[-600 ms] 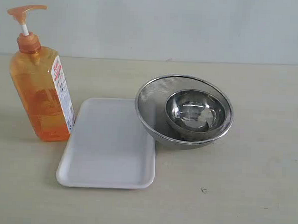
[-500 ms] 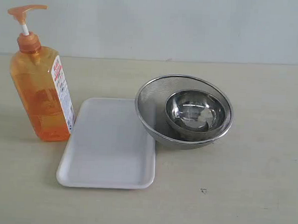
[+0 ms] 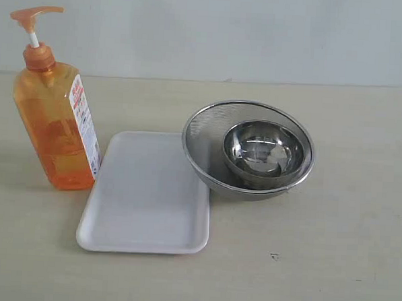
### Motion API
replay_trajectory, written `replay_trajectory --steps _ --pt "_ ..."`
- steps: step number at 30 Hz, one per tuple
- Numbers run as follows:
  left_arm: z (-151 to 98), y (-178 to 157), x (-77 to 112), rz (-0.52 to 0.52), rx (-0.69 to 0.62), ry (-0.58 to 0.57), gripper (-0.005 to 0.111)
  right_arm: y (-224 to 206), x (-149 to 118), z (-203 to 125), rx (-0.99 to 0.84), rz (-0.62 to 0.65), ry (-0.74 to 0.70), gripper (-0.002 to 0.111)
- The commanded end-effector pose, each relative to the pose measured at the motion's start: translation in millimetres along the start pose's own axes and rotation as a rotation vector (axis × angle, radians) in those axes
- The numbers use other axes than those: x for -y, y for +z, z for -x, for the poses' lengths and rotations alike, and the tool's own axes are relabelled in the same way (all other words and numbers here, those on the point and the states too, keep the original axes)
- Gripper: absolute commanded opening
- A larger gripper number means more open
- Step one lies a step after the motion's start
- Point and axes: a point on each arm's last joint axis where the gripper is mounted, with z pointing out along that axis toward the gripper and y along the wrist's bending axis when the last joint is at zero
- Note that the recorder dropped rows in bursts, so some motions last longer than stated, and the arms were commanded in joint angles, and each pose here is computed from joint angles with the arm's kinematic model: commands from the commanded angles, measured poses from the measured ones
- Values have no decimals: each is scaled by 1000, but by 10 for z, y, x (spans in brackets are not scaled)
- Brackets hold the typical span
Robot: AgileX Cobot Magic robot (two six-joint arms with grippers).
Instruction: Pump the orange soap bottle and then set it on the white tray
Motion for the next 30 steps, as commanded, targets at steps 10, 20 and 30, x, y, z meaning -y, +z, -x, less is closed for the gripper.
replay_trajectory --steps 10,20,30 --pt "-8 3 -3 4 2 0 5 -4 4 17 20 -7 -5 0" --pt "-8 3 -3 4 2 0 5 -4 4 17 20 -7 -5 0" --pt "192 -22 11 -31 211 -191 5 -4 4 17 20 -7 -5 0"
